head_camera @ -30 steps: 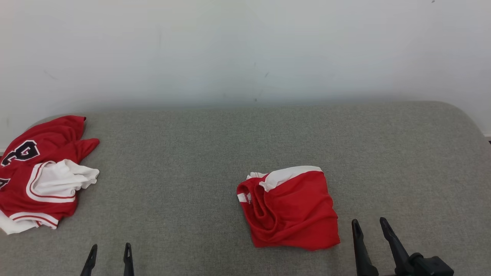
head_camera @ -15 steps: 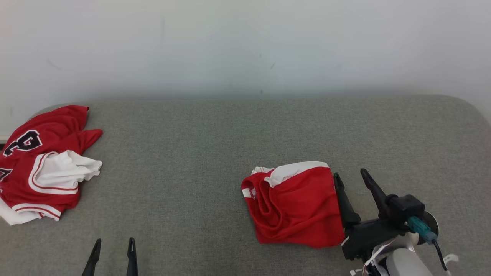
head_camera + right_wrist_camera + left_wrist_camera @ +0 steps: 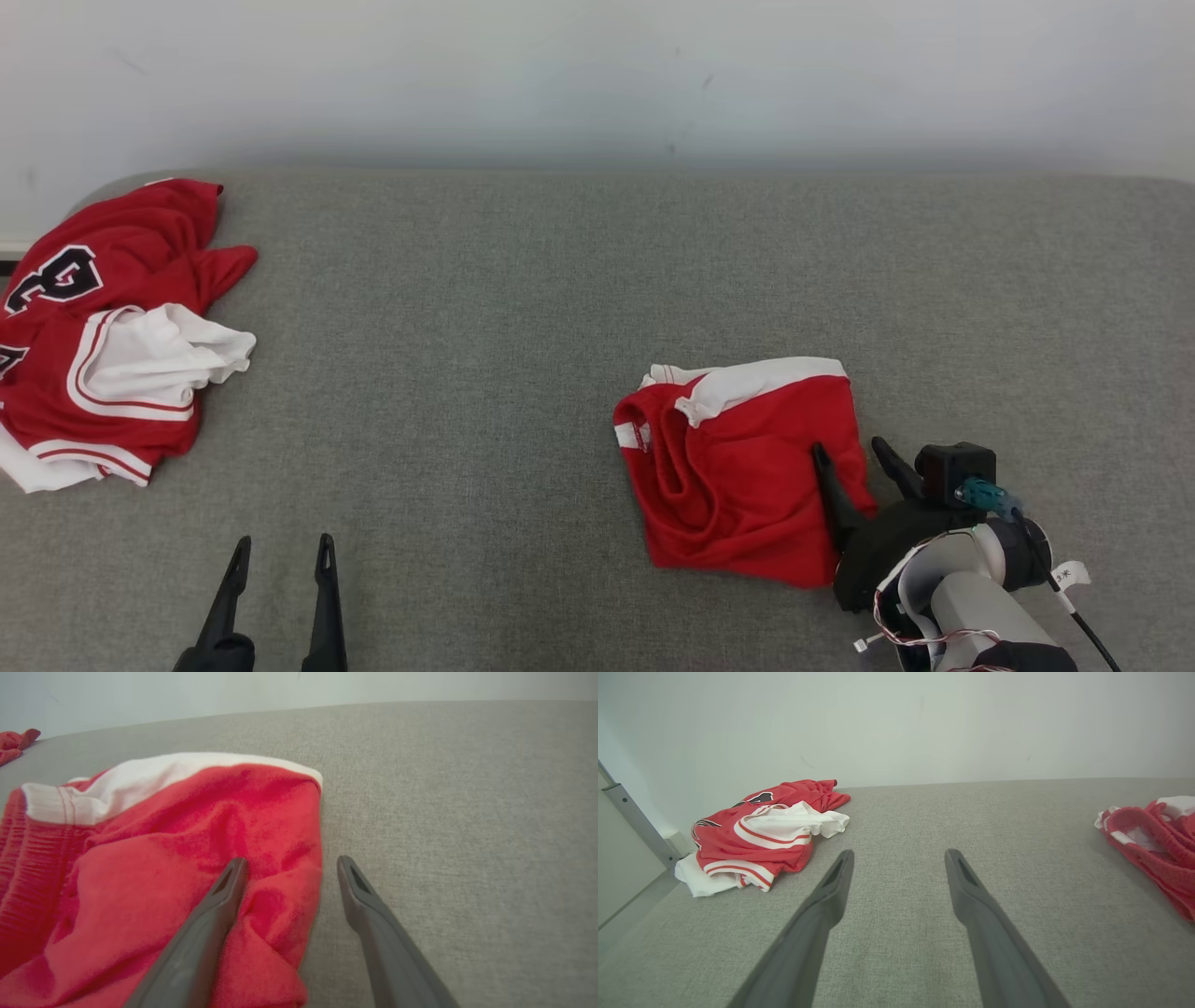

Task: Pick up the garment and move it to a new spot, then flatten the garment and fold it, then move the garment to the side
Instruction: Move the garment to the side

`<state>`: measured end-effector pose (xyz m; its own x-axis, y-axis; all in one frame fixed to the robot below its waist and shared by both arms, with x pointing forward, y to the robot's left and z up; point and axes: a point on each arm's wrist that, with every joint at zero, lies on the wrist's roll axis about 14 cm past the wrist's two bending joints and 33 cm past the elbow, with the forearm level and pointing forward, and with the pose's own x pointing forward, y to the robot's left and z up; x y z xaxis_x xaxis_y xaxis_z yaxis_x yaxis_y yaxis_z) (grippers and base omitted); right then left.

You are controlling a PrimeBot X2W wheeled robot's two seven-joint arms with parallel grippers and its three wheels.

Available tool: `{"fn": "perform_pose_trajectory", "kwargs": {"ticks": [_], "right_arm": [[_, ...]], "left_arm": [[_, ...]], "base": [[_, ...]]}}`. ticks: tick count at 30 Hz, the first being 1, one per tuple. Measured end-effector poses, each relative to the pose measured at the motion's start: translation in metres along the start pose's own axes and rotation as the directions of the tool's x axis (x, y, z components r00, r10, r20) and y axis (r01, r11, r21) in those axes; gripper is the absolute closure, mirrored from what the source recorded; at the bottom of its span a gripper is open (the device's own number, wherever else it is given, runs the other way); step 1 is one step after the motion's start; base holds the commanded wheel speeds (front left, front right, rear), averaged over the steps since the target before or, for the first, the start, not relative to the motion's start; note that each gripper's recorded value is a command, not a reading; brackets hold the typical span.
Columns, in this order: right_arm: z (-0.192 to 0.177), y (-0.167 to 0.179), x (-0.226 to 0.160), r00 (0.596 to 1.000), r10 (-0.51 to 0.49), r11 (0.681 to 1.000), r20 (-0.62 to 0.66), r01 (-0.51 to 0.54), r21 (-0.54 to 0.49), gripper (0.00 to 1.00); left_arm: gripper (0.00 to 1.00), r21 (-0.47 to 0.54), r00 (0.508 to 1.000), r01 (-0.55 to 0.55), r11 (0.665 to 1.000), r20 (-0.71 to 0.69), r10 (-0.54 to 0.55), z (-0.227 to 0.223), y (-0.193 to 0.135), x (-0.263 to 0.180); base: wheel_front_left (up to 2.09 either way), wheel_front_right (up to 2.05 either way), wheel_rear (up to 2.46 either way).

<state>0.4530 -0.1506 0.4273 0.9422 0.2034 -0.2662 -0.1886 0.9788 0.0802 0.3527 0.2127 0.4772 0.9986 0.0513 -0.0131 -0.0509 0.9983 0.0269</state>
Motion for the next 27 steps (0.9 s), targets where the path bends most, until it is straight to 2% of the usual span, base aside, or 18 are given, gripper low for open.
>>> {"fn": "perform_pose_trajectory", "kwargs": {"ticks": [2,6,7,9,14,19,27], "right_arm": [[-0.018,-0.001,0.003,0.998,-0.006,1.0,-0.067,0.007,0.015,0.0],[-0.032,0.004,0.008,0.994,0.003,1.0,-0.111,0.0,0.024,0.0],[-0.033,0.008,0.009,0.994,0.011,1.0,-0.112,-0.008,0.03,0.11],[-0.035,0.016,0.009,0.993,0.03,0.999,-0.114,-0.026,0.034,1.0],[-0.03,0.021,0.011,0.993,0.06,0.998,-0.105,-0.059,0.013,1.0],[-0.001,0.001,0.031,0.996,0.066,0.993,-0.068,-0.072,-0.095,1.0],[0.048,-0.065,0.065,1.0,0.021,0.954,-0.016,-0.025,-0.299,1.0]], "left_arm": [[0.0,0.001,1.0,0.0,1.0,-0.009,0.0,-0.003,0.0,0.002],[0.0,0.001,1.0,-0.004,1.0,-0.013,0.004,-0.004,0.0,0.006],[0.0,0.001,1.0,-0.005,1.0,-0.016,0.005,-0.005,0.001,0.007],[0.0,0.0,1.0,-0.003,1.0,-0.017,0.003,-0.006,0.0,0.007],[0.0,-0.008,1.0,0.013,1.0,-0.019,-0.013,-0.007,-0.006,0.012],[0.0,-0.019,0.999,0.034,0.999,-0.003,-0.034,-0.004,-0.014,0.028],[0.0,-0.028,0.994,0.111,0.993,0.008,-0.111,-0.009,-0.041,0.069]], "base": [[0.0,0.0,0.0],[0.0,0.0,0.0],[0.0,0.0,0.0],[0.0,0.0,0.0],[0.0,0.0,0.0],[0.0,0.0,0.0],[0.0,0.0,0.0]]}}
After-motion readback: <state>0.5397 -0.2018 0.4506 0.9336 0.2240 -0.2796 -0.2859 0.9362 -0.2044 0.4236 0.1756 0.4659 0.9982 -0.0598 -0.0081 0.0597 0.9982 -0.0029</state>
